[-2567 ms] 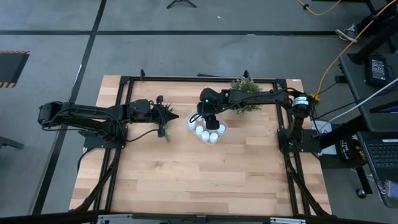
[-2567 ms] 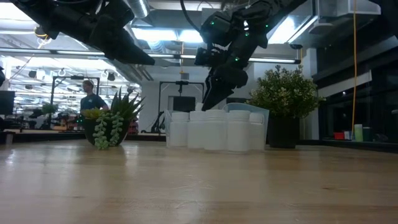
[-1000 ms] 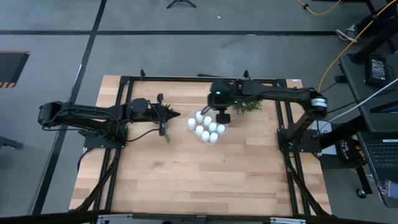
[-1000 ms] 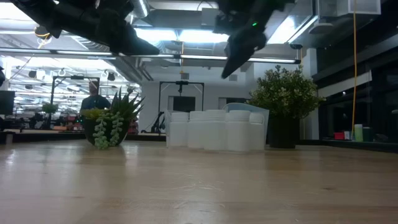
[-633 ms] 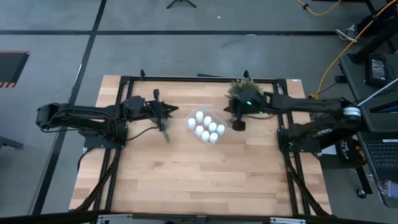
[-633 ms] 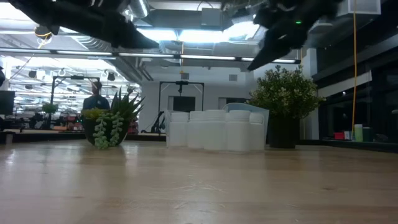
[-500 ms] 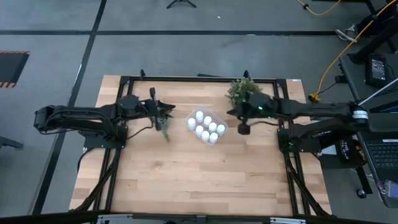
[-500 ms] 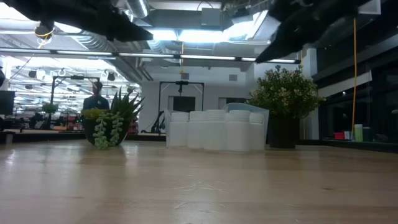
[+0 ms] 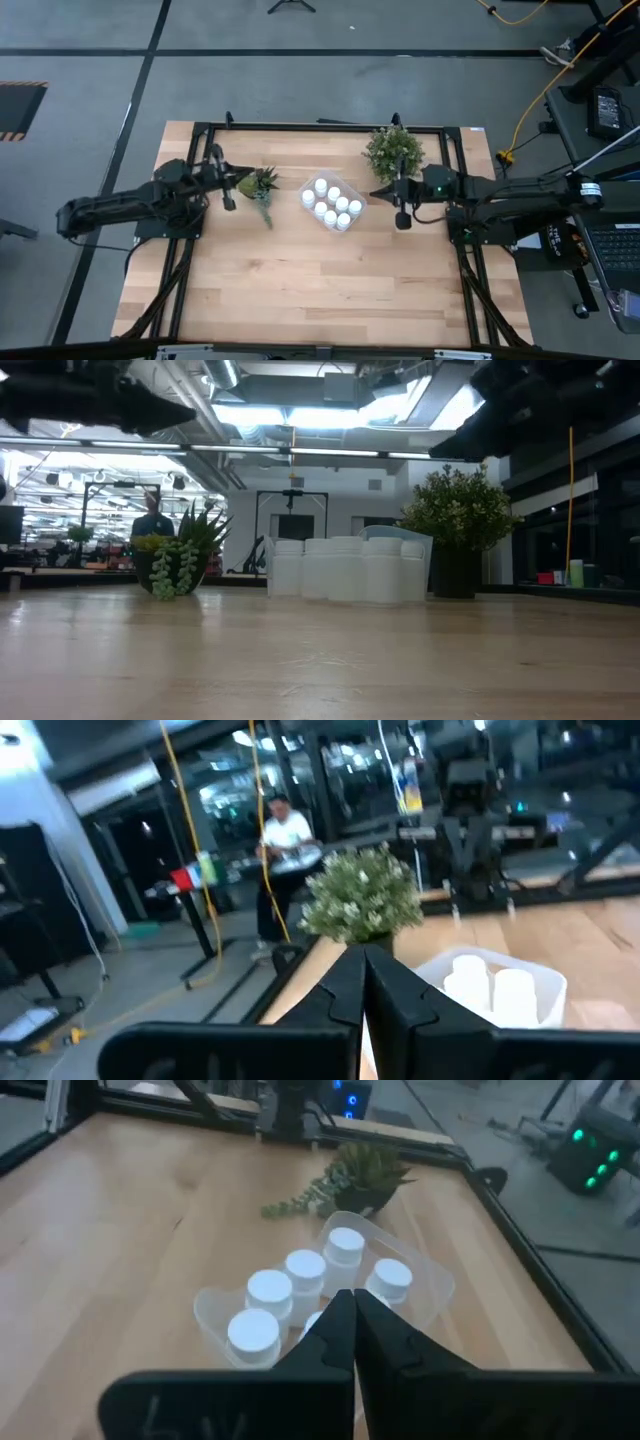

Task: Pick and place pill bottles into a basket
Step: Return to Home Position

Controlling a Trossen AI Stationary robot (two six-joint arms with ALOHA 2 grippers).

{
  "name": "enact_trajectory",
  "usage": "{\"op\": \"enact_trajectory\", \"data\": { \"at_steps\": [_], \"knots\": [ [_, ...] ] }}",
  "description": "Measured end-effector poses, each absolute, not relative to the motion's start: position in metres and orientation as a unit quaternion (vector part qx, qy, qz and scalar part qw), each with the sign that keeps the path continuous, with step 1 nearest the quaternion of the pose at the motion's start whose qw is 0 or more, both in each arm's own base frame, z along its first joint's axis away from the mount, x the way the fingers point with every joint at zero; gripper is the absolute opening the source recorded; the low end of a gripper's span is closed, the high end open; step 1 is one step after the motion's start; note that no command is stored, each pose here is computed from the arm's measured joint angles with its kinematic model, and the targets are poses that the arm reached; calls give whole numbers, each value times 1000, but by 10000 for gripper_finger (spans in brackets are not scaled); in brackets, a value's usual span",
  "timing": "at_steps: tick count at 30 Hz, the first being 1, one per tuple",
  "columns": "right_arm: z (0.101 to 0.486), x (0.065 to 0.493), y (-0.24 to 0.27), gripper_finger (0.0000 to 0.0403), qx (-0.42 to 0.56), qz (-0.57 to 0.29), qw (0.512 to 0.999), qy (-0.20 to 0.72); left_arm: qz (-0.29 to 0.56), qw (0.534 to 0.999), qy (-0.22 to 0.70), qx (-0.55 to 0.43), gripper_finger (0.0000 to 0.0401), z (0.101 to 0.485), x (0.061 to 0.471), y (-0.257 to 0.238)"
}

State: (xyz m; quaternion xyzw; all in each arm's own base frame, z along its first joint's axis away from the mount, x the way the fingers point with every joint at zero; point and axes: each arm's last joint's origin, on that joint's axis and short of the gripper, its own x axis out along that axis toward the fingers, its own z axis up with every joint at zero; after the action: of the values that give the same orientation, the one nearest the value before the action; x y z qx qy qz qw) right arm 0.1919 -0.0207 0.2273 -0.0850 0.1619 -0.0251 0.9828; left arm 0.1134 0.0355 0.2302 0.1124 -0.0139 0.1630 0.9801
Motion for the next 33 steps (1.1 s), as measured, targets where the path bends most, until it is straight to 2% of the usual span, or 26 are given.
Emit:
{"op": "enact_trajectory", "data": {
  "at_steps": [9, 18, 24, 33],
  "knots": [
    [237, 167, -21, 1, -93, -12, 991, 93, 199, 971, -75, 111, 3, 205, 83, 32],
    [245, 139, -20, 0, -98, -21, 994, 48, 217, 970, -52, 99, 3, 194, 86, 37],
    [242, 117, -17, 0, -59, -18, 996, 67, 218, 972, -41, 73, 3, 191, 86, 38],
    [246, 93, -13, 0, -61, -20, 997, 35, 230, 971, -22, 62, 3, 173, 90, 41]
  ]
}}
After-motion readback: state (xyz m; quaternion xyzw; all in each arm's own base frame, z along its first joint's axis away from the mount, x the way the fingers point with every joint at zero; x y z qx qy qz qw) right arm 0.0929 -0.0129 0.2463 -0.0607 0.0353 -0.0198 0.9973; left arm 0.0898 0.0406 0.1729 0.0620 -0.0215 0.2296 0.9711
